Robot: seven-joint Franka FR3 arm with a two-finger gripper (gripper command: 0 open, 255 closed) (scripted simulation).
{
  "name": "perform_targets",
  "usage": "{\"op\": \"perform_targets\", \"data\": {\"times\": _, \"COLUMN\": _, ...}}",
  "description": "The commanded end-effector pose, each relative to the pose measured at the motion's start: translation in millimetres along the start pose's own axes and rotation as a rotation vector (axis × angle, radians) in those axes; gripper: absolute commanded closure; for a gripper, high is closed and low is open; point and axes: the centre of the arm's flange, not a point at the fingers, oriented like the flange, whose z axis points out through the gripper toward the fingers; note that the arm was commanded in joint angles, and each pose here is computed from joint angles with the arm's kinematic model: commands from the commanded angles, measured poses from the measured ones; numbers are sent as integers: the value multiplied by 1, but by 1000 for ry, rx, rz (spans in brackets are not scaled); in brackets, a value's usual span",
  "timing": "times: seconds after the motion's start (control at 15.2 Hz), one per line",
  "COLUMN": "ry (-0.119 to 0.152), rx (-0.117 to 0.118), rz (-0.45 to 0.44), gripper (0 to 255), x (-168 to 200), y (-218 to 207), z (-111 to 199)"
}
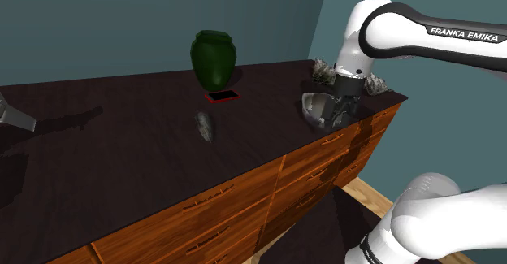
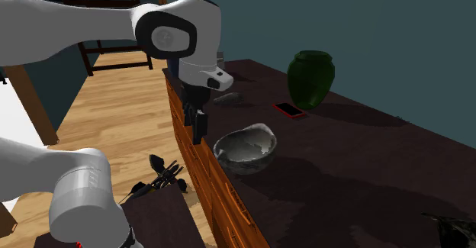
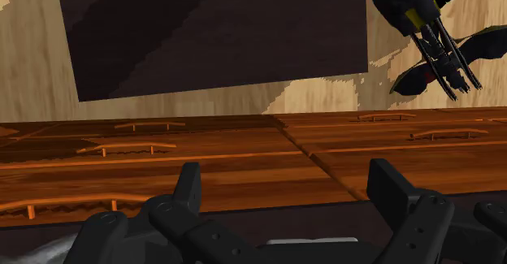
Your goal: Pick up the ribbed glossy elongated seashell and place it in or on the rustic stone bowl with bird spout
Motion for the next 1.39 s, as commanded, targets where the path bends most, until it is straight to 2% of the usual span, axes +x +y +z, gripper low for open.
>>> {"op": "perform_targets", "data": {"times": 0.0, "ry": 0, "rx": 0, "rz": 0, "gripper": 0, "x": 0, "y": 0, "z": 0}}
{"op": "perform_targets", "data": {"times": 1.32, "ry": 119, "rx": -28, "rz": 130, "gripper": 0, "x": 146, "y": -212, "z": 8}}
